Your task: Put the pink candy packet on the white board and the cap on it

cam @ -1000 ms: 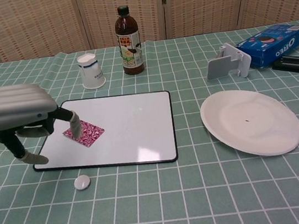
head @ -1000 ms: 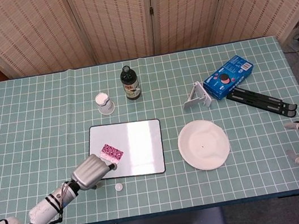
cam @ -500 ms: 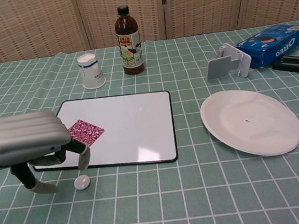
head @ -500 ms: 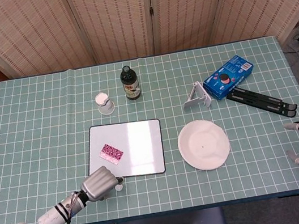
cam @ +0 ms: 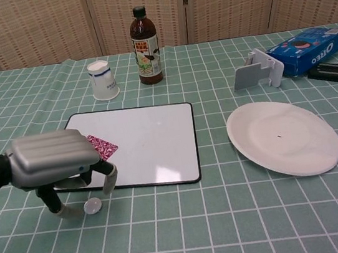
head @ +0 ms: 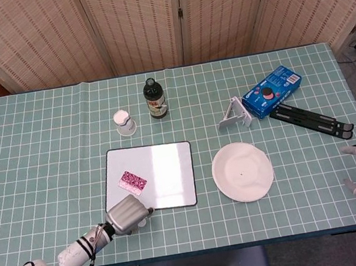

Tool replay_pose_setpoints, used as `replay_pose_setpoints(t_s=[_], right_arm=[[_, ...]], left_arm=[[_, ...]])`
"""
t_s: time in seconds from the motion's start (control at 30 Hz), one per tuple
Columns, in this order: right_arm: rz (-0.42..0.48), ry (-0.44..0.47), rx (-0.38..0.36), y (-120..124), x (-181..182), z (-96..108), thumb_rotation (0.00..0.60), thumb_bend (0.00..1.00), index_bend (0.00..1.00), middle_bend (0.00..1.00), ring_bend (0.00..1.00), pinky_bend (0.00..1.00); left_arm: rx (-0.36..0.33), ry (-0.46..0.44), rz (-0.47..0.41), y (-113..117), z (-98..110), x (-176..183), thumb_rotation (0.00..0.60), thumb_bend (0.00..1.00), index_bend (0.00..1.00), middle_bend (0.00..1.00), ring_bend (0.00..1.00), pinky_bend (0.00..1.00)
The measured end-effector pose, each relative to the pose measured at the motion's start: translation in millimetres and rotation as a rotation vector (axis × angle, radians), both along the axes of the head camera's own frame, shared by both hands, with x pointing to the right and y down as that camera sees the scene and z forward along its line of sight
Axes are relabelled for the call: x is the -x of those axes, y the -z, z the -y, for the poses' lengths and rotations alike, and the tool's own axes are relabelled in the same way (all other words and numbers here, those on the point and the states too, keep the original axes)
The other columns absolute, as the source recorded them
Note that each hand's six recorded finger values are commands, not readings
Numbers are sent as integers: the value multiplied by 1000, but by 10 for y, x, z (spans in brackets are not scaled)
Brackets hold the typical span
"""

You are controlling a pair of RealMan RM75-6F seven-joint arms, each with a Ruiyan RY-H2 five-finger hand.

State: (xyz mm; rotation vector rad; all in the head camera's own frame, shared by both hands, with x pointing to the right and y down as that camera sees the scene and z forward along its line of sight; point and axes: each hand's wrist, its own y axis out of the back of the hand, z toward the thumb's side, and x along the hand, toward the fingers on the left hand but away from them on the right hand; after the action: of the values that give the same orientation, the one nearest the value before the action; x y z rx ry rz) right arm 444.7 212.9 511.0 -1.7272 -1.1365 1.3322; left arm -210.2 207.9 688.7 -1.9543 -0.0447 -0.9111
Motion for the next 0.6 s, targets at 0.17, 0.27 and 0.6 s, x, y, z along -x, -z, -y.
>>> replay_pose_setpoints(t_s=[0.17, 0.27, 0.6], right_arm=[[0, -2, 1, -1, -10, -6, 600, 235, 257, 298, 300, 381], [-2, -4, 1, 0, -21, -8, 600, 235, 257, 298, 300, 381], [-2, -7, 3, -6, -28, -11, 600, 235, 257, 298, 300, 381]], left_arm=[[8, 5, 5, -48, 0, -43, 600, 187, 462, 948, 950, 1000], [12, 11, 13, -82, 8, -42, 600, 186, 464, 948, 950, 1000], [18, 16, 29, -135, 19, -33, 600, 187, 464, 948, 950, 1000]])
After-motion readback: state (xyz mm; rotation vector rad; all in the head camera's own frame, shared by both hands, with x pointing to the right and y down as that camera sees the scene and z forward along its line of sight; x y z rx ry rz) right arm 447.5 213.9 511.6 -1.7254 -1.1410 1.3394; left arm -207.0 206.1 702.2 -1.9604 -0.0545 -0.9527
